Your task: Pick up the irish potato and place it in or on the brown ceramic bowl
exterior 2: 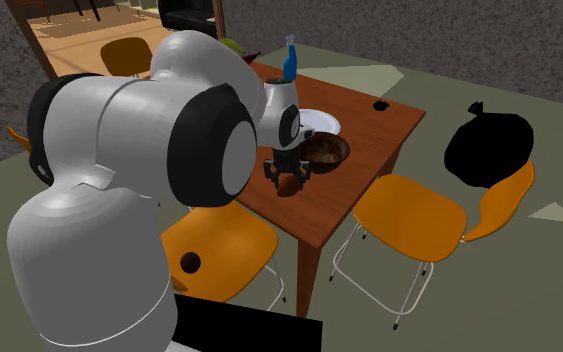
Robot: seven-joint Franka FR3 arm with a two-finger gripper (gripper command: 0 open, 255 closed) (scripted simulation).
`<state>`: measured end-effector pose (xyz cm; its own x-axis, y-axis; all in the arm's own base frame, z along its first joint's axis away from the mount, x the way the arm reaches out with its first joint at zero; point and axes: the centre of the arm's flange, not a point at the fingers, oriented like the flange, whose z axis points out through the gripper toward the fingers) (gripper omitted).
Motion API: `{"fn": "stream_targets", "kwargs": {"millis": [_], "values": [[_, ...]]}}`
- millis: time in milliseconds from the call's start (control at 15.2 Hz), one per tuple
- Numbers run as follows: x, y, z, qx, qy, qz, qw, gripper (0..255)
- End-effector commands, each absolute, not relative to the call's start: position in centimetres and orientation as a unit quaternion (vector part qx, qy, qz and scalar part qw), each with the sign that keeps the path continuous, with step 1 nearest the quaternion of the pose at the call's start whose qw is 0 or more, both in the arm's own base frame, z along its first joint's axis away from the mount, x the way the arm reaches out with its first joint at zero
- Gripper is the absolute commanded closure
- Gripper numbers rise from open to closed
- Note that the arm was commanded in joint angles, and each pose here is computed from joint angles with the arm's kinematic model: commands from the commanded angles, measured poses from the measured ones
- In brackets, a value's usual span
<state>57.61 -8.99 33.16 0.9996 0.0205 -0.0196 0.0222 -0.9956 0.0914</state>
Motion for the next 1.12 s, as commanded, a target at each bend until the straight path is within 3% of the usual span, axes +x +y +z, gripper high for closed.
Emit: {"fn": "stream_targets", "kwargs": {"millis": [0, 1056], "values": [[57.6, -9.0, 33.9, 0.999, 0.011, -0.01, 0.046, 255], [57.6, -9.0, 42.4, 0.999, 0.011, -0.01, 0.046, 255]]}}
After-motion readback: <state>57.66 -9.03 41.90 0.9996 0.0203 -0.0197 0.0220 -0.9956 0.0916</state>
